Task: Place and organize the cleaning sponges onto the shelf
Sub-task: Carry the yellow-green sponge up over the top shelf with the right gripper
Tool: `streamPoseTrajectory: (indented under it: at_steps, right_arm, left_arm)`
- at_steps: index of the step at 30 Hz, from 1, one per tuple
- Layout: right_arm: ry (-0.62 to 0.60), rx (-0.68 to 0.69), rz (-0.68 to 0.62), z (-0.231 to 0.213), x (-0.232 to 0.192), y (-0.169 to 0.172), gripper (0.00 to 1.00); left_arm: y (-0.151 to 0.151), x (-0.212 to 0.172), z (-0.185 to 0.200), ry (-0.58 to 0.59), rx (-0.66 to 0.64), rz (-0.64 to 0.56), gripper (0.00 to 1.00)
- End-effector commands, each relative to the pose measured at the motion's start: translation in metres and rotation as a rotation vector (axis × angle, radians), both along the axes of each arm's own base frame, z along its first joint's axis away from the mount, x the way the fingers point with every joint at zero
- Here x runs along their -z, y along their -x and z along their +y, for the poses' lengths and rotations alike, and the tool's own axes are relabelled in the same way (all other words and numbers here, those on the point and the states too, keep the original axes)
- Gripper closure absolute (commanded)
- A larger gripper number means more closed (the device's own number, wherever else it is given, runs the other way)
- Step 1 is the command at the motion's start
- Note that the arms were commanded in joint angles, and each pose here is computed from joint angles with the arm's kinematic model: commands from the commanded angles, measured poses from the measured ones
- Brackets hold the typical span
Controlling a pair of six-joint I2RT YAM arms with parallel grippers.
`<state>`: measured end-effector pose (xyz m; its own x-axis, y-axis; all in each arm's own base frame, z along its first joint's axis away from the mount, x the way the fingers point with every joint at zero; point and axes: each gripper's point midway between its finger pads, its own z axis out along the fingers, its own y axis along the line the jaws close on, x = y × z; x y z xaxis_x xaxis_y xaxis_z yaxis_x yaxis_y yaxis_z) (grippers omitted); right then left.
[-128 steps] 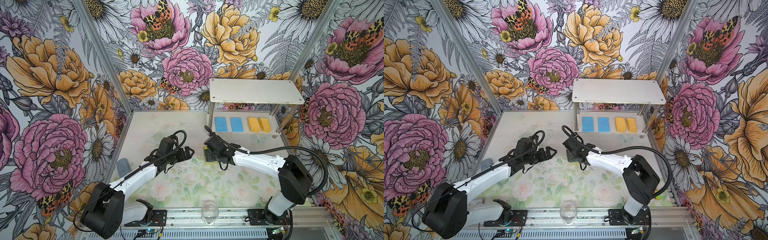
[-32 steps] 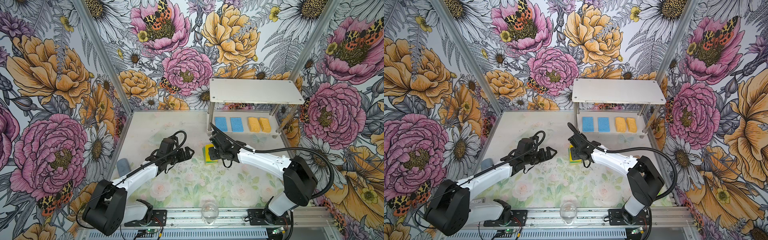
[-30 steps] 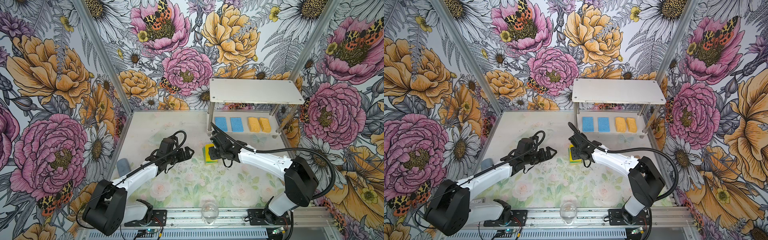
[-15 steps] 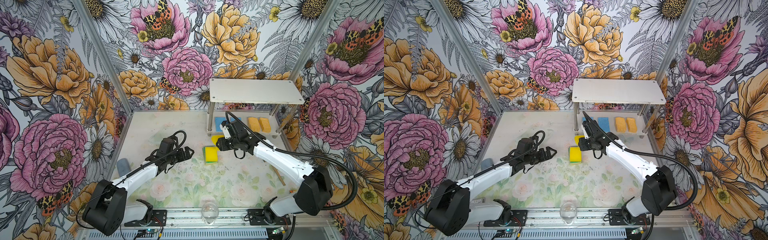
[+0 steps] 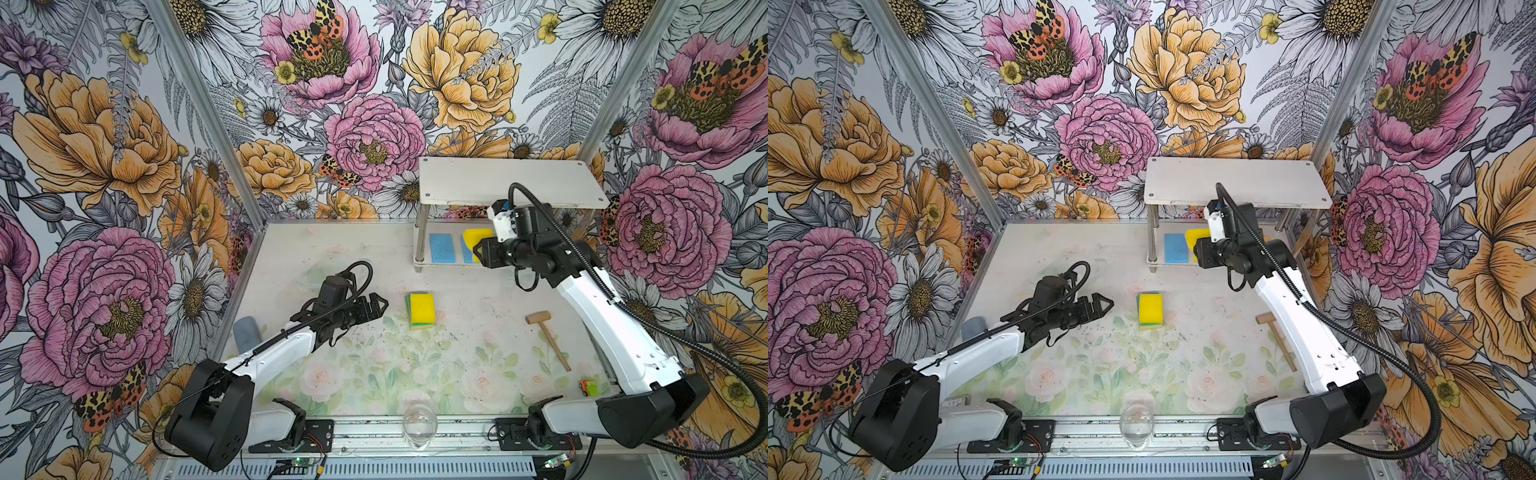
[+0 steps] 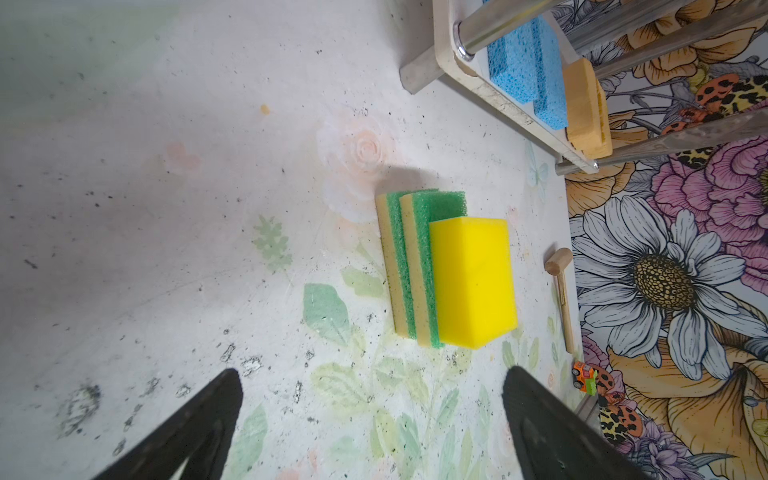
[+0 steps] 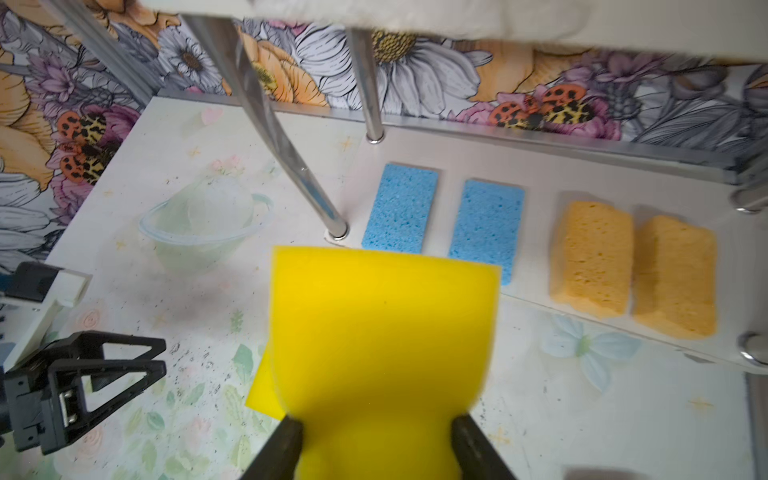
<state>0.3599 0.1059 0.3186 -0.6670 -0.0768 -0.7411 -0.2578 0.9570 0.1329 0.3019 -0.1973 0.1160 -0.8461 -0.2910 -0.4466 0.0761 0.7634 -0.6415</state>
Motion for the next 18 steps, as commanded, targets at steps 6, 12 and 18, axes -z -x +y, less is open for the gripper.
streamPoseTrajectory:
  at_steps: [6,12,18]
  right_arm:
    - [0.041,0.115,-0.156,-0.076,-0.066,-0.017,0.51]
    - [0.072,0.206,-0.225,-0.127,-0.096,-0.045,0.52]
    - [0.088,0.264,-0.252,-0.17,-0.106,-0.077,0.53]
  left_arm:
    - [-0.01,-0.014,-0.005,0.031,0.005,-0.024,0.01]
    - [-0.011,-0.014,-0.005,0.032,0.0,-0.024,0.01]
    - [-0.01,-0.015,-0.003,0.025,-0.01,-0.026,0.01]
